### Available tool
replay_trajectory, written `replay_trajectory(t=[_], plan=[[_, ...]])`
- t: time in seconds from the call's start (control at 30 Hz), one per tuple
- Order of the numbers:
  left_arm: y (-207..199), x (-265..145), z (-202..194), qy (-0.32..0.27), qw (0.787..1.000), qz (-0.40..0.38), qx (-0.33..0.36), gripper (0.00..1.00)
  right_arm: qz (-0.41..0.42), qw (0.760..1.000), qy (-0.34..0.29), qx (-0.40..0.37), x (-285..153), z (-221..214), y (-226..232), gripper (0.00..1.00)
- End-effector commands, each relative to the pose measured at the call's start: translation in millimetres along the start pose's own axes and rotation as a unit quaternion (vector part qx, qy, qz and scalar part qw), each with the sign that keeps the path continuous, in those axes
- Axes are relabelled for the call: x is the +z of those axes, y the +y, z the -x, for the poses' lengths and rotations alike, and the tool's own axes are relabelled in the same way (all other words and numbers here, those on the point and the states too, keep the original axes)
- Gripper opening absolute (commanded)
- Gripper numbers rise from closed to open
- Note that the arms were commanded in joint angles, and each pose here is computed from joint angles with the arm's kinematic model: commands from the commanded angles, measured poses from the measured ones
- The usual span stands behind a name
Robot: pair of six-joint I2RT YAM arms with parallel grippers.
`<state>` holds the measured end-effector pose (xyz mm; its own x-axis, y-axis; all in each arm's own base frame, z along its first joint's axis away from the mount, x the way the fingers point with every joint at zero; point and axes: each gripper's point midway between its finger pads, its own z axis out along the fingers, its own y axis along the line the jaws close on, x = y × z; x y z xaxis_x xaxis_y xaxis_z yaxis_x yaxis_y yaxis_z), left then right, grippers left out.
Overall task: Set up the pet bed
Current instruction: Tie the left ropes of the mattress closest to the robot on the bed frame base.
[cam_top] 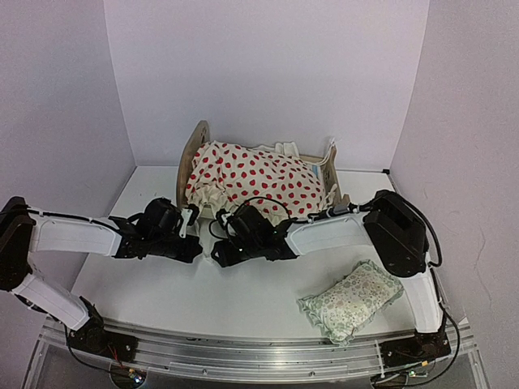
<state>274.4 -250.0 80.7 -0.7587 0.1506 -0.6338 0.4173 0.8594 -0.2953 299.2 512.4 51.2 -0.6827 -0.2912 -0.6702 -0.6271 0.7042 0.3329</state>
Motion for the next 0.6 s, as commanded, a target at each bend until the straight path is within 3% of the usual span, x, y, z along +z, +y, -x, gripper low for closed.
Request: replay_trajectory(t=[0.0,0.57], plan=[[12,-19,25,-0.032,0.999,-0.018,-0.027,0.0,0.01,0.999,-0.05,-0.008,-32,41,13,0.55],[37,-21,-8,-0.031,0.99,-0.076,-0.113,0.0,-0.007,0.998,-0.068,0.002,-3,58,10,0.57]])
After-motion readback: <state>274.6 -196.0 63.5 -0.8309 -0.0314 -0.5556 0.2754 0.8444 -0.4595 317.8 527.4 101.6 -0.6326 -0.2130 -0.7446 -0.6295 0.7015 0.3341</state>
